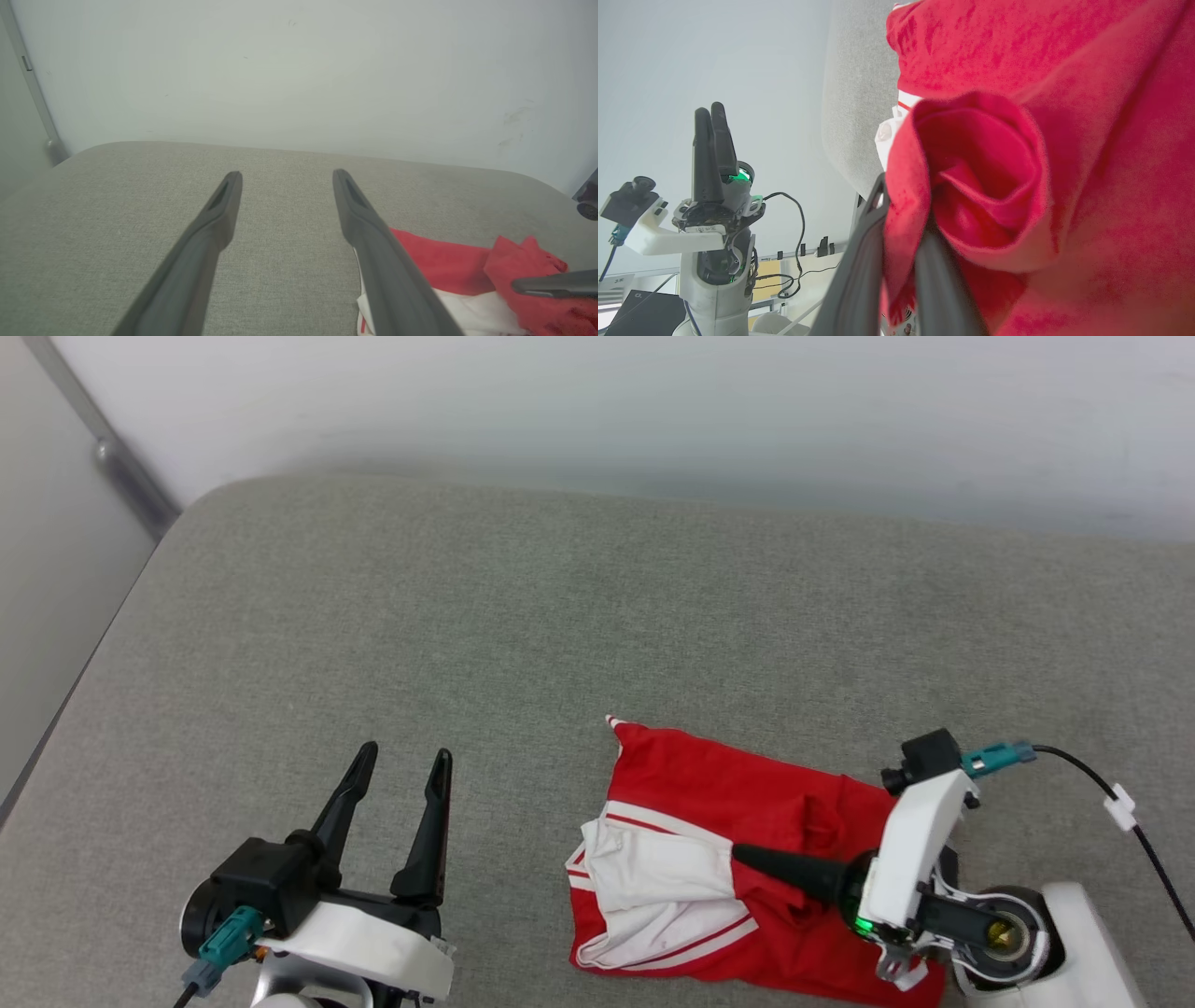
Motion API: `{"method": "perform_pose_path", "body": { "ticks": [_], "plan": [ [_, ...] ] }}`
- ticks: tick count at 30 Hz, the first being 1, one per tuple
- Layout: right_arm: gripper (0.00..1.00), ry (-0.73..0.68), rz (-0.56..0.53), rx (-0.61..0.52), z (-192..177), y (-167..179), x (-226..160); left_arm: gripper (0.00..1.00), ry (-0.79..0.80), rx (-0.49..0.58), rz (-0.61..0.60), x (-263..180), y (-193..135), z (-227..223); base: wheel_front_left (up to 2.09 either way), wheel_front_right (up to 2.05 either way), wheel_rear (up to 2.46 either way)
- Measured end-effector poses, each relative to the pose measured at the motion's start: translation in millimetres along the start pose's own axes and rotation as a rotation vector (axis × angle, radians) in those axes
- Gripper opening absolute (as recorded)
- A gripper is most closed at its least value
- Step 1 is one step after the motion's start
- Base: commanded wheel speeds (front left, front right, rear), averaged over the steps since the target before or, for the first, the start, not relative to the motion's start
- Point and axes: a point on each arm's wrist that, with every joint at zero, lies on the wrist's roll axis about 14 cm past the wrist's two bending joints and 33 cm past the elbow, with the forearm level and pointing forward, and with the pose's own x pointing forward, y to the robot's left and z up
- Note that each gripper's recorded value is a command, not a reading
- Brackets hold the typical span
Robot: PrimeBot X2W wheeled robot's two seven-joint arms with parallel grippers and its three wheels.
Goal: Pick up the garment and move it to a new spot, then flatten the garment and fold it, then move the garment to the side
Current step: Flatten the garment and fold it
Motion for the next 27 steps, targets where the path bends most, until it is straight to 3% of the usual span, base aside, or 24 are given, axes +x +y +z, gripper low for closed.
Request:
{"method": "perform_pose_path", "body": {
  "ticks": [10,11,12,20,27],
  "plan": [
    [0.0,0.097,0.115,-0.049,-11,38,75,1.0,0.028,-0.004,0.035,9,13,-13,0.0,0.0,0.0],
    [0.4,0.105,0.105,-0.055,-13,36,79,1.0,0.035,-0.004,0.038,9,14,-15,0.0,0.0,0.0],
    [1.0,0.109,0.098,-0.056,-15,33,82,1.0,0.039,-0.005,0.039,9,14,-17,0.0,0.0,0.0],
    [1.0,0.112,0.08,-0.115,-23,35,90,1.0,0.052,-0.012,0.036,13,14,-24,0.0,0.0,0.0],
    [1.0,-0.005,0.062,-0.406,-2,56,75,1.0,0.037,-0.014,0.001,17,4,-20,0.0,0.0,0.0]
  ]
}}
